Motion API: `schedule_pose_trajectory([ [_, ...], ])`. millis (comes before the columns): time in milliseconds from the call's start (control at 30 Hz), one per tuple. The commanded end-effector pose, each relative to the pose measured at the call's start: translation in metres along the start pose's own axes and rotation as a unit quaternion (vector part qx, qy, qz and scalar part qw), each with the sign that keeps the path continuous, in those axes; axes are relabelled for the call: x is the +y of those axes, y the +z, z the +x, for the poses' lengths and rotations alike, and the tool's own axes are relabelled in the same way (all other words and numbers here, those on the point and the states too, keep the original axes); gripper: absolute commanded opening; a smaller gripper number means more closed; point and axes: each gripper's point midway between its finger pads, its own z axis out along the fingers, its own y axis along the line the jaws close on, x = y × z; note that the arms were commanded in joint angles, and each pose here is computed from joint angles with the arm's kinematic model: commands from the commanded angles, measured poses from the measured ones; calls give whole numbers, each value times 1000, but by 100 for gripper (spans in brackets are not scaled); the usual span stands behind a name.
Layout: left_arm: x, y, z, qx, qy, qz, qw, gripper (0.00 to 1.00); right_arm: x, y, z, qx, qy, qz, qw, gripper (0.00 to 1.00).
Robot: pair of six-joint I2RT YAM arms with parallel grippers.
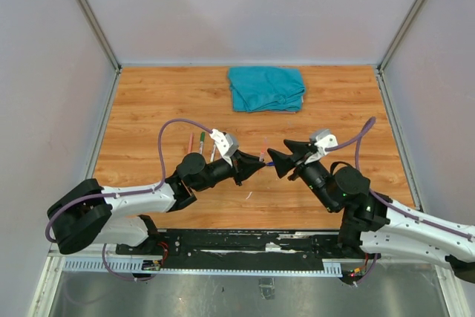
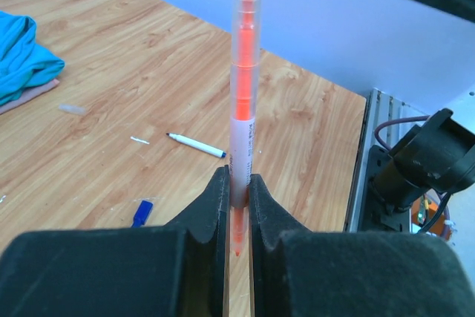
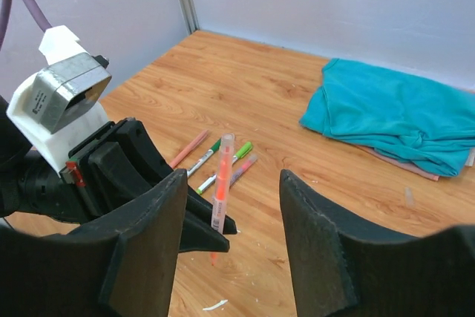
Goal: Insert the pens into the pen caps
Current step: Press the pen cap onto the pen, then adjust the pen.
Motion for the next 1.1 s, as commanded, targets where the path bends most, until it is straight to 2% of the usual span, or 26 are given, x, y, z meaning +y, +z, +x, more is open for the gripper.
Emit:
schedule_pose_trajectory([
  [0,0,7,-24,-39,5,-5,999,0,-2,-14,0,-17,-7,-16,1000,54],
  [200,0,7,-23,-39,3,-4,999,1,-6,-19,12,-10,21,-10,1000,49],
  [567,0,6,-23,-38,0,-5,999,1,19,13,33,59,22,-43,997,46],
  [833,0,6,-22,-38,-1,-3,999,0,9,24,33,48,80,-49,994,41],
  [1067,0,6,-22,-37,-1,-4,999,1,9,31,35,46,87,-58,993,35],
])
